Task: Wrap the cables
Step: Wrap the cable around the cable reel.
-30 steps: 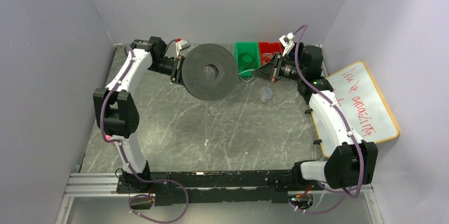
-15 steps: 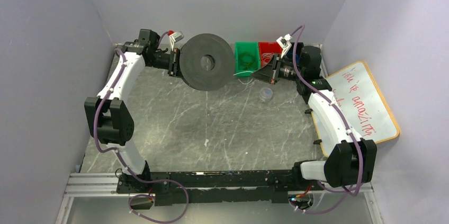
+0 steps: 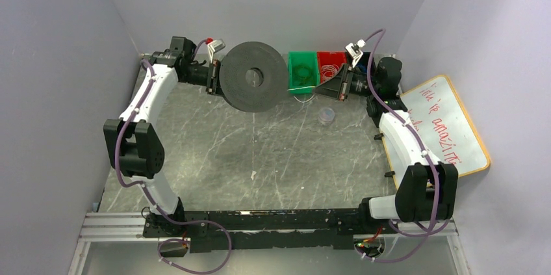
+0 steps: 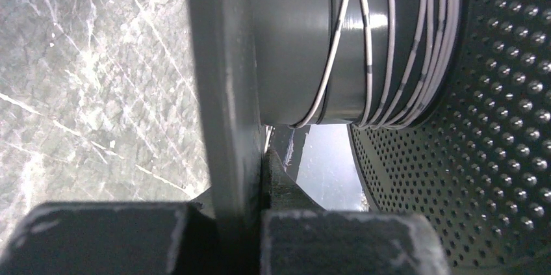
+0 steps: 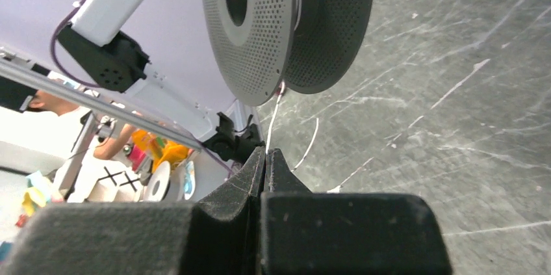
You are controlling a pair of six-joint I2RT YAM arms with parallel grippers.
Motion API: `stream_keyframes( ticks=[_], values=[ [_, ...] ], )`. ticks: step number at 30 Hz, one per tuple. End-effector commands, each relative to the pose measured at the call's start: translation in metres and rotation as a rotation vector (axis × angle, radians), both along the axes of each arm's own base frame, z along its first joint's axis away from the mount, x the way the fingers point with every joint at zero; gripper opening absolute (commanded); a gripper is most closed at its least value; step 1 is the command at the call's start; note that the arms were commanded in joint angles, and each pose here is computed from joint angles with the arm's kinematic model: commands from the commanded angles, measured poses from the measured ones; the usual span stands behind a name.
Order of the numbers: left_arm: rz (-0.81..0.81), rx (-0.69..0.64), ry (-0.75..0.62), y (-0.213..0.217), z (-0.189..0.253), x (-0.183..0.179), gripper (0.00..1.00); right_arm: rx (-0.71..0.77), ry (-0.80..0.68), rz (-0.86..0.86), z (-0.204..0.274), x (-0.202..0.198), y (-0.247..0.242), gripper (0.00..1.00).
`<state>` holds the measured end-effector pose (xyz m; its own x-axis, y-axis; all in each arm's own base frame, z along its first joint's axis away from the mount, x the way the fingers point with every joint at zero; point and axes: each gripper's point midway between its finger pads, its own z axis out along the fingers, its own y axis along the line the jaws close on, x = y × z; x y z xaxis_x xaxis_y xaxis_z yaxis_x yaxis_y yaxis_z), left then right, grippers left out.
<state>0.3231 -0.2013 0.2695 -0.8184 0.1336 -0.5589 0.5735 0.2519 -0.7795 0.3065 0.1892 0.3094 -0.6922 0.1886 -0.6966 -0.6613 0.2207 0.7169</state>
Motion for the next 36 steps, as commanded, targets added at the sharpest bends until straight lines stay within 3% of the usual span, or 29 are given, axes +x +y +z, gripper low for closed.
stream_keyframes(
  ticks=[1,19,36],
  values=[
    [-0.006,-0.067,-0.113,0.007,0.035,-0.003,0.02,0.035,-0.094,0.072,0.028,-0.017,-0.002,0.00],
    [0.111,0.089,-0.129,0.003,0.001,0.012,0.02,0.125,-0.154,0.135,0.053,-0.043,0.012,0.00],
    [0.176,0.242,-0.235,-0.010,-0.006,0.007,0.02,0.231,-0.046,0.073,0.043,-0.013,0.032,0.11]
  ],
)
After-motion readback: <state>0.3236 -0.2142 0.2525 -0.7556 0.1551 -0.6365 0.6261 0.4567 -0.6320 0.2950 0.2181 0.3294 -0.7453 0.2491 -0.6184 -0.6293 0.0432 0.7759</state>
